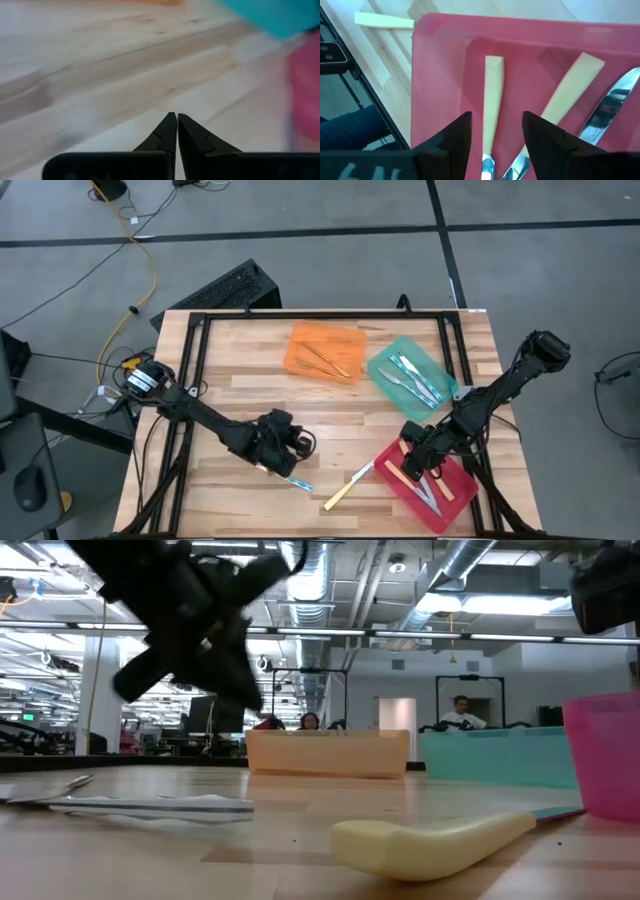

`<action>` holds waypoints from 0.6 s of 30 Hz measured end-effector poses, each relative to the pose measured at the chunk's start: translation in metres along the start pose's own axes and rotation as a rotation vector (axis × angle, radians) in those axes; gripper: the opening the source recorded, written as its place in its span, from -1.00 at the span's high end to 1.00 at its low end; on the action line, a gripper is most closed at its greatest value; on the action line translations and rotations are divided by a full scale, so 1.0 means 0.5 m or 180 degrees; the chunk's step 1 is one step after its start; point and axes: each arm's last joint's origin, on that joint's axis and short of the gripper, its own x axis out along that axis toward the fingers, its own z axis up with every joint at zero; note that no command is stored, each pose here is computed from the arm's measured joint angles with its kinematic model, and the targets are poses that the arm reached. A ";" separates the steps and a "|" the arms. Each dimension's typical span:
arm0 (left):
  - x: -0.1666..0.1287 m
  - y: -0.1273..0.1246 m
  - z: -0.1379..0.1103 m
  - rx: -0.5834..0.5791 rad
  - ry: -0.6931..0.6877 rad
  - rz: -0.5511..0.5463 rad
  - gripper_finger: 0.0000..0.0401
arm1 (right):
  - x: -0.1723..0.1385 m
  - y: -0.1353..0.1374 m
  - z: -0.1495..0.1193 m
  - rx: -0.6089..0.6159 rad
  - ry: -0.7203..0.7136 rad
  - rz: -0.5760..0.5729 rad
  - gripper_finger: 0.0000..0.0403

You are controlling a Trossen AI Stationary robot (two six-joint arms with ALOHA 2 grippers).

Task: Sort silverware by color (type)
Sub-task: Put the gold knife into the orange bin

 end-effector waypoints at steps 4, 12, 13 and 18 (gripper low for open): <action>-0.018 -0.018 0.021 0.0240 0.0052 -0.0287 1.00 | 0.000 0.001 0.001 -0.0086 -0.0004 0.0018 0.04; -0.070 -0.019 0.048 0.2117 0.0833 -0.0961 0.97 | 0.000 0.004 0.002 -0.0313 -0.0015 0.0076 0.04; -0.077 -0.017 0.050 0.2301 0.0963 -0.1077 0.95 | 0.000 0.004 0.002 -0.0312 -0.0013 0.0074 0.04; -0.107 0.005 0.059 0.3075 0.1479 -0.1396 0.71 | 0.000 0.006 0.000 -0.0311 0.0074 0.0117 0.04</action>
